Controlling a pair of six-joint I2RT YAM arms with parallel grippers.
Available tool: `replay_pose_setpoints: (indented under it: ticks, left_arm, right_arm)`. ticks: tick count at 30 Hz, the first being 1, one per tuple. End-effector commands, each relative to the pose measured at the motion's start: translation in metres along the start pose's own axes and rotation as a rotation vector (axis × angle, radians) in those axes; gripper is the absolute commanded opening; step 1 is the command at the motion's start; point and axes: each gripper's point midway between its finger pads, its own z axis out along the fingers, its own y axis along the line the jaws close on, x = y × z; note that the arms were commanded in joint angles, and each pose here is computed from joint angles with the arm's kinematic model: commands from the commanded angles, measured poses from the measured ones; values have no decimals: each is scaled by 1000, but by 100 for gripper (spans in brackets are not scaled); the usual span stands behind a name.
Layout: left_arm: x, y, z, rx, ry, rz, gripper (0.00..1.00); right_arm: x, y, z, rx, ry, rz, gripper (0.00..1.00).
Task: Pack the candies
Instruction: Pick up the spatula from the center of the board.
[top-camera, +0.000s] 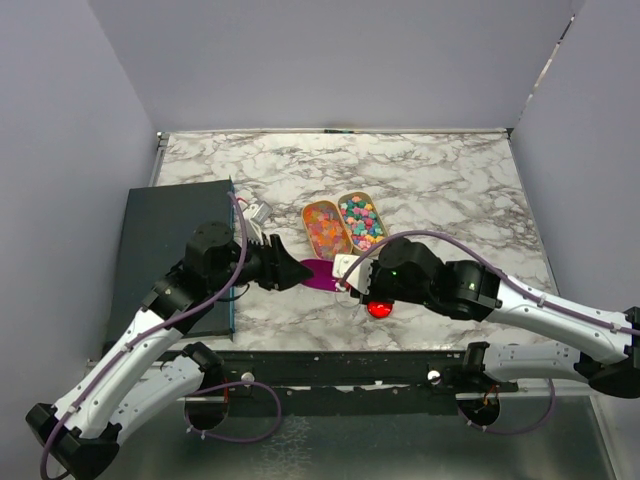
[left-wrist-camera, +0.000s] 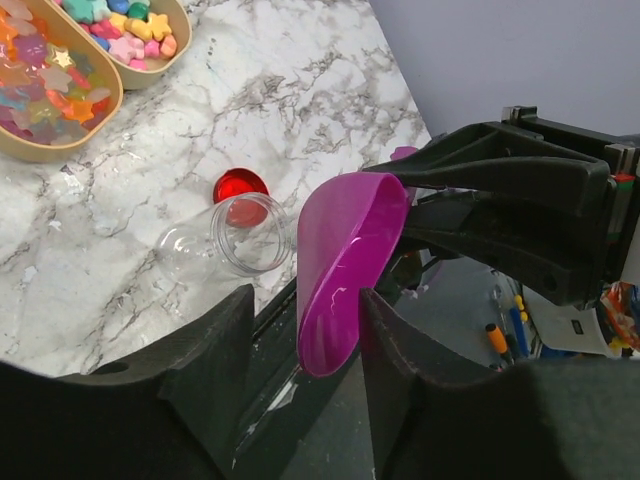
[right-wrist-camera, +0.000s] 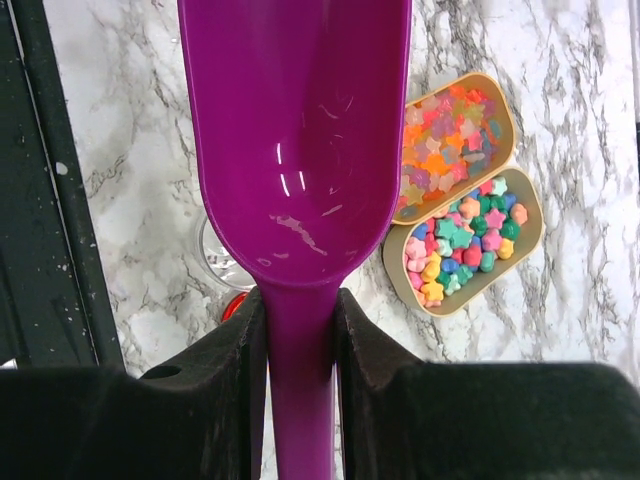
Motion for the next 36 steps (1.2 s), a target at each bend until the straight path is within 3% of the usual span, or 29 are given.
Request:
replay_pose_setpoints:
  ticks: [1,8,12,16,19,22,25,30,36]
  left_arm:
    - [13,3,0,8,49,-33,43]
    - [15,5,3,6,64,-33,23]
    - [19,10,6,-6,79,-36,1]
    - [23,14,7,-13,86,-33,0]
    - [24,13,6,-2,87,-26,0]
    - [23,6,5,34,81,-20,0]
    - [21,-2,3,77,73,-15,0]
    - [19,-15,-2,139,61,-18,0]
    - [16,-28,-5,195,51,-30,0]
  right_arm:
    - [-12,5,-5,-28,-48,-31,1]
    - [-17,4,-8,-27,-73,-26,1]
    - [-16,6,-8,-34,-75,-22,1]
    - [-20,5,-13,-18,-117,-17,5]
    - [-27,1,-20,7,-172,-9,19]
    - [-33,0,-28,20,-230,1,41]
    - [-38,3,-36,13,-285,7,52]
    - [-42,9,-51,-12,-357,14,62]
    - [-42,22,-57,-64,-405,-5,65]
